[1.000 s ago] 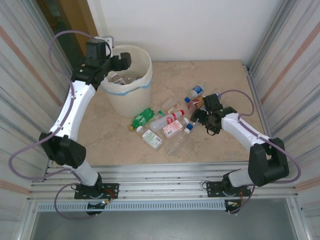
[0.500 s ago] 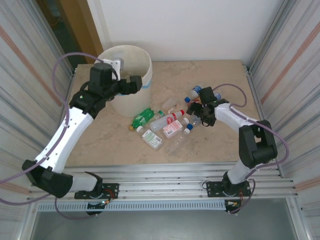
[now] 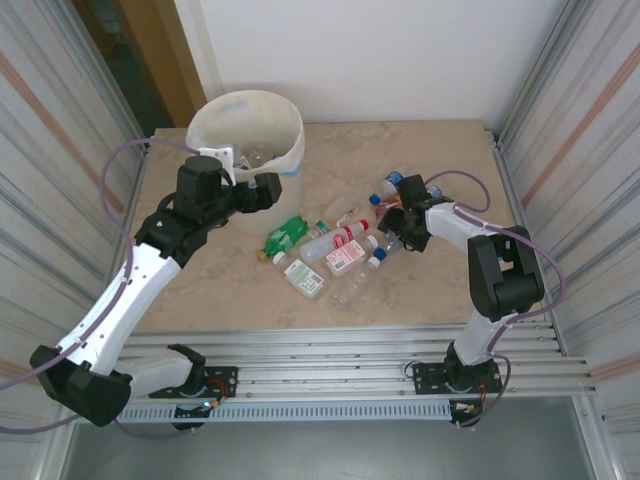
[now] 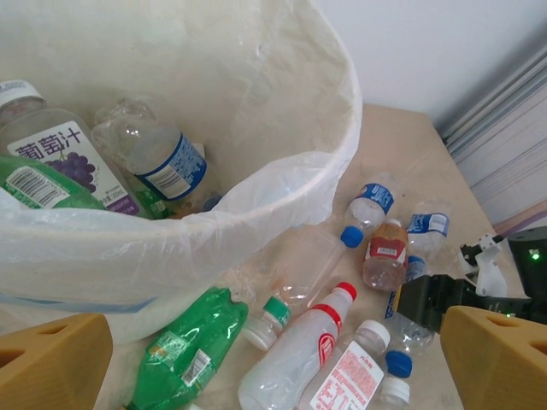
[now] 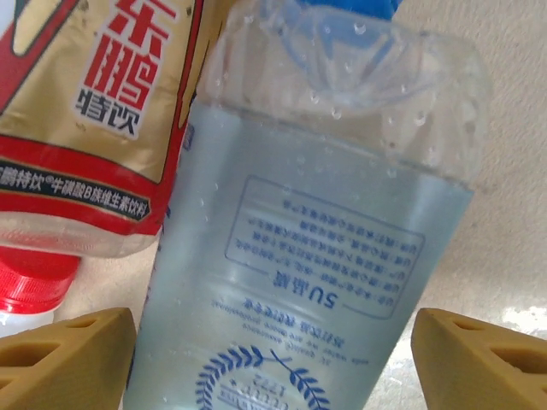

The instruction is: Put the plastic bottles in the bin

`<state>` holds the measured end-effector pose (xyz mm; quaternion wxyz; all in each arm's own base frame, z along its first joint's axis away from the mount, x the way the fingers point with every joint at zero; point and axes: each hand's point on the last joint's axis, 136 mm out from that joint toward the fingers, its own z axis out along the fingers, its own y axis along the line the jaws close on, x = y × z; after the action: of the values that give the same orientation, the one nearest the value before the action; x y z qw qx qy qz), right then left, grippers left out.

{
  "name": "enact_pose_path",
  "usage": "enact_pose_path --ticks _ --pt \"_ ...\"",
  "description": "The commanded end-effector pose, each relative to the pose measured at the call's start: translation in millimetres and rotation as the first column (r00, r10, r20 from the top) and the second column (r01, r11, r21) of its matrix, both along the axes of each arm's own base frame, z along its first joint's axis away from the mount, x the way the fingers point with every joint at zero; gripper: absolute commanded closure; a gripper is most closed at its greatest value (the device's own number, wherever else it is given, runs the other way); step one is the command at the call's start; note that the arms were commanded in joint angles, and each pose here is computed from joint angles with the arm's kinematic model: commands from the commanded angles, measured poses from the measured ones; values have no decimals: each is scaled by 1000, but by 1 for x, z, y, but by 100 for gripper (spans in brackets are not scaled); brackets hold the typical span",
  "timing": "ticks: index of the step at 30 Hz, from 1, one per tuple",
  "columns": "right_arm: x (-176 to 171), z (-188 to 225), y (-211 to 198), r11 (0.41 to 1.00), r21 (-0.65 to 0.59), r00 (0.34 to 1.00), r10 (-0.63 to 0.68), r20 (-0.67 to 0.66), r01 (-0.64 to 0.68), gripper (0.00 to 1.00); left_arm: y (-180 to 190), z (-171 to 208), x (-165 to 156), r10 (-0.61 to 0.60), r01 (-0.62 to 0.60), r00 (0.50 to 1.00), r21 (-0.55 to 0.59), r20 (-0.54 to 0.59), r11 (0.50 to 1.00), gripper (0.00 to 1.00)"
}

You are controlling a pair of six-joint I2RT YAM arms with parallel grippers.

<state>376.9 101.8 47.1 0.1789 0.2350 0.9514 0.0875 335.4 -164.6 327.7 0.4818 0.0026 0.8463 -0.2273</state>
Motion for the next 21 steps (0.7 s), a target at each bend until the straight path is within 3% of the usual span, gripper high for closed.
enact_pose_path --ticks 1,12,21 --pt "-5 -11 -7 1000 2 999 -16 -29 16 22 -1 20 -3 1 2 998 -53 55 999 1" --pt "-17 -27 -17 1000 13 997 -1 -74 2 35 1 23 -6 8 -5 998 -54 65 999 1" --pt "-23 -20 -17 1000 12 998 22 -64 -22 54 5 21 -9 30 -26 998 -74 59 997 1"
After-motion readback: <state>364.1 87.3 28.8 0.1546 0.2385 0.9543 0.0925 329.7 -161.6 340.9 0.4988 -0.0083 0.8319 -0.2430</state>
